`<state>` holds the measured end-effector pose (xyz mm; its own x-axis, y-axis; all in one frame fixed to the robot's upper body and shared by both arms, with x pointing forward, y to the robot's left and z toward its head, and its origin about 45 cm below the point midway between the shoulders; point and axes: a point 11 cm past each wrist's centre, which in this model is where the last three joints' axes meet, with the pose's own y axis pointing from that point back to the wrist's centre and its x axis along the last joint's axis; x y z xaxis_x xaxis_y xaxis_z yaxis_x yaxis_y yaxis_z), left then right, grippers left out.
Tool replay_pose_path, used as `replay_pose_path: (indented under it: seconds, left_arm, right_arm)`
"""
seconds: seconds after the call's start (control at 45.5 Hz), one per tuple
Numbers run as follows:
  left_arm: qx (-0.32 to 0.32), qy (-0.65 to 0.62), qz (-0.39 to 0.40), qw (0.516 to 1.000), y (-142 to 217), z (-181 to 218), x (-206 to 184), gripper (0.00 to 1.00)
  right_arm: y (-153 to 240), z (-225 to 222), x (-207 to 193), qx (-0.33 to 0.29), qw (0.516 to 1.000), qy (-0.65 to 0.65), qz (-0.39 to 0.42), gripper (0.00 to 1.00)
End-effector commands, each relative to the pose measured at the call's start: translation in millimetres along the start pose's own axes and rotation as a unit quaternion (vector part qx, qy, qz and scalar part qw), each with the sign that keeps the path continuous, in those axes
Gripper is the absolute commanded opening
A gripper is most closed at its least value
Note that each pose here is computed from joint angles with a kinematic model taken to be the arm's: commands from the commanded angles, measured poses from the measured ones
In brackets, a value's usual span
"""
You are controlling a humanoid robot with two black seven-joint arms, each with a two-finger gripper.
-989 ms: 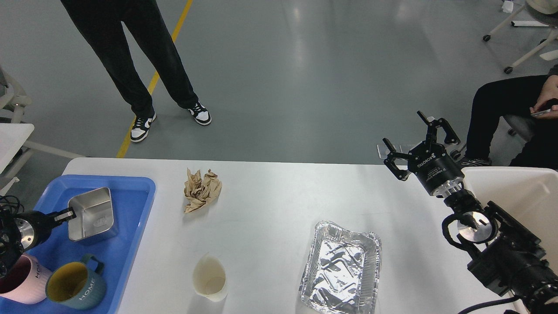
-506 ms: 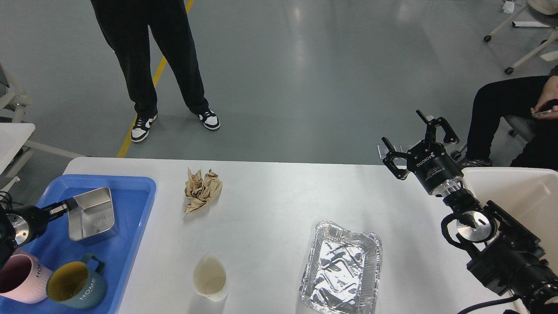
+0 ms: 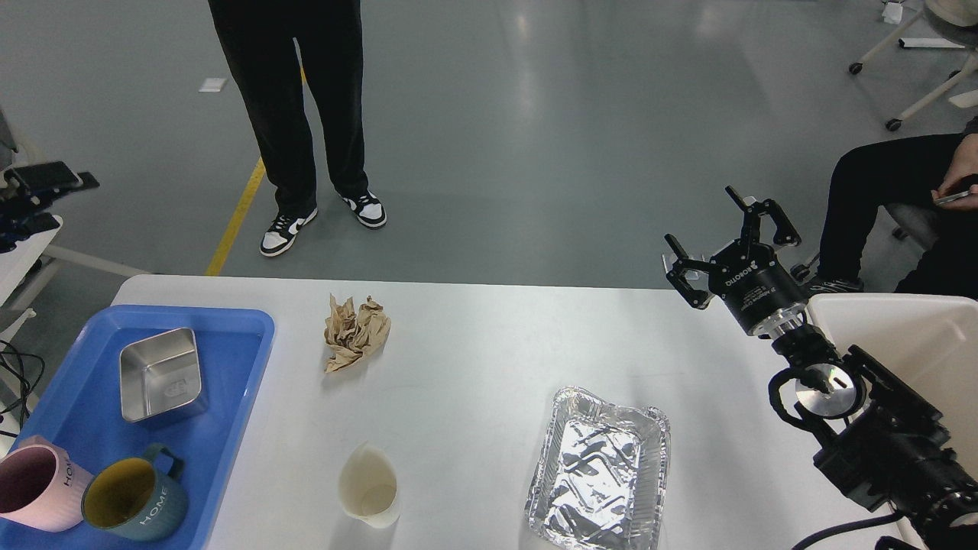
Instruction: Tidy desktop
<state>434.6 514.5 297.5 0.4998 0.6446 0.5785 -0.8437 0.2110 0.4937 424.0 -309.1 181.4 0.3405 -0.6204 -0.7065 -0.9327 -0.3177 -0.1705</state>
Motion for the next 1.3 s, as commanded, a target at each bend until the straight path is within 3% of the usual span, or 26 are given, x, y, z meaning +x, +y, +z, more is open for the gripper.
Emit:
replay_pose_path:
  seconds: [0.0,0.11,0.308,0.462,0.638,0.857,1.077,1.275]
  left_arm:
    - [-0.056,0.032,-0.005,0.998,-0.3,38.3,14.4,0.95]
    - [-0.109,0.052,-0.006,0.993,-11.7,71.3,14.2,0.95]
    - [-0.207,0.133,-0.053,0.968,-65.9,122.8,-43.9,0.96]
    - [-0.24,0.234,-0.074,0.939,-95.5,119.9,-98.2,0.96]
    - [-0.235,0.352,-0.107,0.9,-120.6,103.2,-169.4,0.96]
    - [-0.247,0.572,-0.095,0.777,-135.3,85.5,-240.0,0.96]
    - [-0.263,0.641,-0.092,0.715,-142.3,101.1,-251.4,0.96]
    - [-0.259,0.644,-0.1,0.713,-144.6,106.6,-256.8,0.96]
  right_arm:
    - [-0.7,-1.0,-0.2,0.001,1.0,0.001,0.0,1.0]
    - [-0.2,-2.9,0.7,0.001,1.0,0.003,0.001,1.0]
    - [4.7,-5.1,5.3,0.0,1.0,0.007,0.006,1.0]
    - [5.8,-6.7,6.6,0.0,1.0,0.009,0.008,1.0]
    - [7.7,-7.1,10.9,0.0,1.0,0.01,0.017,1.0]
    - [6.9,-11.3,14.6,0.0,0.999,0.019,0.029,1.0]
    - [16.5,-23.3,30.2,0.002,0.998,0.033,0.053,1.0]
    - [15.4,-26.5,30.1,0.004,0.998,0.036,0.053,1.0]
